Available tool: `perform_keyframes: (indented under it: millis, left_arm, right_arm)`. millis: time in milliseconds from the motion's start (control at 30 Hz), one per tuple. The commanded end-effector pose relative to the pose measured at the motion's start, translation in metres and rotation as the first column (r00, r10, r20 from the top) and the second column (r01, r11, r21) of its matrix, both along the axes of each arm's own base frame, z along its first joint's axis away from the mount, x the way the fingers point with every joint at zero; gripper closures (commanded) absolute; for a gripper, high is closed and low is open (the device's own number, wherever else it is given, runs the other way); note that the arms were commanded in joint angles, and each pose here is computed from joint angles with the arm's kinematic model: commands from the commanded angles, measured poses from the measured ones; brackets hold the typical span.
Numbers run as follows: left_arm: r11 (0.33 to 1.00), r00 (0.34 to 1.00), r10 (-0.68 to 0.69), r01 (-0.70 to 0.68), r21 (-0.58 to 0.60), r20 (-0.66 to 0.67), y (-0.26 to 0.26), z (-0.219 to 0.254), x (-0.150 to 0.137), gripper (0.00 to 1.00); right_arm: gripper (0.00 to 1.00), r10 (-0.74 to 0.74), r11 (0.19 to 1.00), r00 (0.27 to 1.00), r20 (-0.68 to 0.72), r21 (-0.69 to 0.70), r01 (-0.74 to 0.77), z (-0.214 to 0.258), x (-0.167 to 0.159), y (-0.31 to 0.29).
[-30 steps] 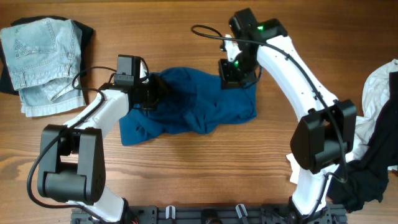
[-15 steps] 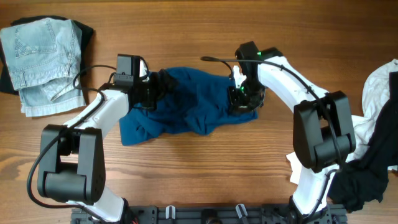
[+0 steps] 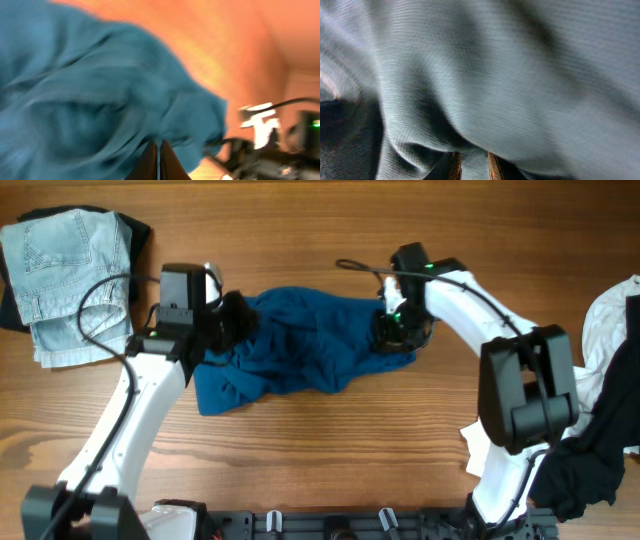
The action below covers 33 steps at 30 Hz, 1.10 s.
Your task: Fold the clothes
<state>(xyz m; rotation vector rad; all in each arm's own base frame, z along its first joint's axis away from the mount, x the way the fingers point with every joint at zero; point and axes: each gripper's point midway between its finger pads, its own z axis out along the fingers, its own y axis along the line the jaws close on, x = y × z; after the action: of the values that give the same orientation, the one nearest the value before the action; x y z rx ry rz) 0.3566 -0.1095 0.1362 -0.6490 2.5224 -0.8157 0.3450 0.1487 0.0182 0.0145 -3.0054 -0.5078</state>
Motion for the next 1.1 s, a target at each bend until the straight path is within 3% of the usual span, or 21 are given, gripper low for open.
perform_keyframes:
  millis: [0, 100, 300, 367, 400, 467, 500, 533, 567, 600, 633, 667, 700, 800, 900, 1067]
  left_arm:
    - [0.993, 0.997, 0.012, -0.003, 0.119, -0.07, 0.019, -0.012, -0.023, 0.96]
    - [0.983, 0.968, 0.043, 0.002, 0.184, -0.245, 0.032, -0.036, -0.058, 0.79]
    - [0.975, 0.907, 0.065, 0.031, 0.219, -0.416, 0.04, -0.052, -0.099, 0.75]
    - [0.975, 0.902, 0.066, 0.034, 0.221, -0.426, 0.04, -0.055, -0.102, 0.65]
    - [0.972, 0.901, 0.075, 0.029, 0.233, -0.427, 0.042, -0.058, -0.103, 0.64]
    - [0.955, 0.89, 0.154, -0.024, 0.294, -0.43, 0.056, -0.068, -0.104, 0.77]
    - [0.946, 0.874, 0.203, -0.059, 0.32, -0.442, 0.064, -0.076, -0.107, 0.78]
    - [0.945, 0.858, 0.221, -0.071, 0.319, -0.464, 0.068, -0.086, -0.11, 0.55]
    - [0.943, 0.839, 0.241, -0.083, 0.323, -0.488, 0.074, -0.096, -0.115, 0.45]
    - [0.944, 0.819, 0.258, -0.1, 0.314, -0.513, 0.079, -0.108, -0.119, 0.48]
    - [0.949, 0.809, 0.261, -0.114, 0.295, -0.526, 0.08, -0.114, -0.12, 0.48]
    - [0.95, 0.801, 0.269, -0.128, 0.285, -0.535, 0.082, -0.12, -0.12, 0.4]
    - [0.951, 0.796, 0.278, -0.148, 0.272, -0.537, 0.085, -0.125, -0.118, 0.21]
    - [0.946, 0.822, 0.292, -0.174, 0.273, -0.489, 0.095, -0.131, -0.106, 0.16]
    - [0.941, 0.835, 0.315, -0.212, 0.265, -0.451, 0.102, -0.135, -0.096, 0.03]
    - [0.947, 0.853, 0.309, -0.235, 0.218, -0.42, 0.102, -0.151, -0.074, 0.05]
  right_arm:
    - [0.83, -0.105, 0.994, 0.994, 0.006, 0.0, 0.105, 0.005, 0.012, -0.029]
    - [0.85, -0.151, 0.988, 0.988, 0.006, 0.007, 0.151, 0.005, 0.017, -0.045]
    - [0.87, -0.271, 0.963, 0.963, 0.0, 0.014, 0.271, 0.005, 0.027, -0.08]
    - [0.87, -0.283, 0.958, 0.959, -0.007, 0.038, 0.283, 0.007, 0.027, -0.086]
    - [0.87, -0.27, 0.961, 0.963, -0.004, 0.057, 0.269, 0.008, 0.028, -0.084]
    - [0.89, -0.269, 0.961, 0.963, -0.008, 0.058, 0.269, 0.008, 0.027, -0.084]
    - [0.88, -0.258, 0.964, 0.966, -0.004, 0.059, 0.258, 0.008, 0.027, -0.083]
    - [0.84, -0.248, 0.967, 0.969, -0.004, 0.063, 0.247, 0.009, 0.026, -0.082]
    - [0.76, -0.243, 0.968, 0.97, -0.005, 0.066, 0.243, 0.009, 0.025, -0.08]
    - [0.7, -0.223, 0.971, 0.975, -0.001, 0.085, 0.222, 0.01, 0.025, -0.076]
    - [0.56, -0.214, 0.972, 0.977, -0.001, 0.102, 0.213, 0.011, 0.025, -0.073]
    - [0.41, -0.208, 0.972, 0.978, -0.002, 0.114, 0.207, 0.012, 0.025, -0.071]
    - [0.23, -0.187, 0.974, 0.982, 0.003, 0.129, 0.185, 0.013, 0.025, -0.067]
    - [0.22, -0.187, 0.974, 0.982, -0.002, 0.129, 0.185, 0.013, 0.023, -0.067]
    - [0.22, -0.185, 0.974, 0.983, -0.005, 0.129, 0.184, 0.013, 0.023, -0.066]
    - [0.23, -0.167, 0.97, 0.986, -0.012, 0.18, 0.166, 0.018, 0.021, -0.059]
